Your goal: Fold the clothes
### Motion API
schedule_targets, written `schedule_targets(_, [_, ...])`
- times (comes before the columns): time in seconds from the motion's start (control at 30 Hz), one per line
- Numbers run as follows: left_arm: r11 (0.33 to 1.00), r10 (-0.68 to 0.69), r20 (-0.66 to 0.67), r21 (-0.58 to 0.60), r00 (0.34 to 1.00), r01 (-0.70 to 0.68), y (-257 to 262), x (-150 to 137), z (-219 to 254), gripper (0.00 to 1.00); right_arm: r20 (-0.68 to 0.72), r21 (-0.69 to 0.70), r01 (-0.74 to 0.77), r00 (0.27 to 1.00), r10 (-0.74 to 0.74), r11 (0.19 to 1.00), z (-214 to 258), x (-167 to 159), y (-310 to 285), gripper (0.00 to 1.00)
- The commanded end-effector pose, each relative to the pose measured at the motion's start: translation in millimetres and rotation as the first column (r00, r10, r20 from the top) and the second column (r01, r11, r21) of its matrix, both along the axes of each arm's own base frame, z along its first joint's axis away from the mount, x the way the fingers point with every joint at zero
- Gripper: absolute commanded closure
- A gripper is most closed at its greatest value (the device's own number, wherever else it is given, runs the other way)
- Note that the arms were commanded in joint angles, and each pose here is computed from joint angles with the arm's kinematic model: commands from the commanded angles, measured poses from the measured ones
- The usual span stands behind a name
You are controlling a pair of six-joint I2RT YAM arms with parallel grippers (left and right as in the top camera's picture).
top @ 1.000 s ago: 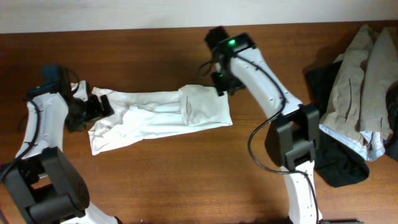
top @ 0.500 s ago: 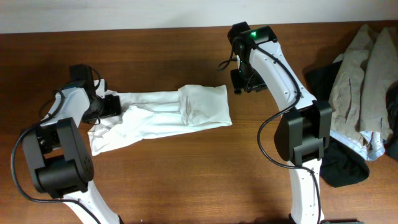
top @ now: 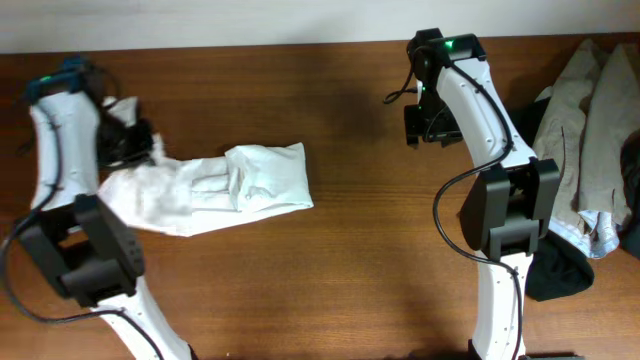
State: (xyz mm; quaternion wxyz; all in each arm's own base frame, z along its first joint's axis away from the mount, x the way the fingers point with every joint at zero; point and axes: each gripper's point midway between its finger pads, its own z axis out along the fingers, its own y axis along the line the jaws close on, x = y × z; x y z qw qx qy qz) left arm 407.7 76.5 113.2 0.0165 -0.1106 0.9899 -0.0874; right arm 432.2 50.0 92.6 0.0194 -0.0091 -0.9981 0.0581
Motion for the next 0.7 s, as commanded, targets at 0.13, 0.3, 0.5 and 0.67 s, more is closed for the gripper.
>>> schedule_targets(0.13, [0.926, -0.377, 0.208, 0.075, 0.903, 0.369, -220.5, 49.7, -3.1, 0.96, 0.023, -0.003, -0.034, 0.999, 0.034, 0.999, 17.9, -1.6, -0.7, 0.44])
schedule_targets(0.3, [0.865, -0.499, 0.162, 0.141, 0.851, 0.481, -273.4, 34.8, -32.0, 0.9, 0.003, -0.005, -0.046, 0.999, 0.046, 0.999, 18.1, -6.2, -1.5, 0.44])
schedule_targets(0.5, [0.827, -0.549, 0.048, -0.107, 0.834, 0.551, -296.9, -20.5, -16.5, 0.25, 0.0, 0.004, -0.067, 0.998, 0.067, 0.998, 17.9, -6.4, -0.2, 0.44])
schedule_targets(0.67, [0.894, -0.417, 0.231, -0.069, 0.879, 0.443, -237.7, 36.1, 53.4, 0.19, 0.046, 0.362, -0.31, 0.948, 0.315, 0.879, 22.2, -13.3, 65.2, 0.44])
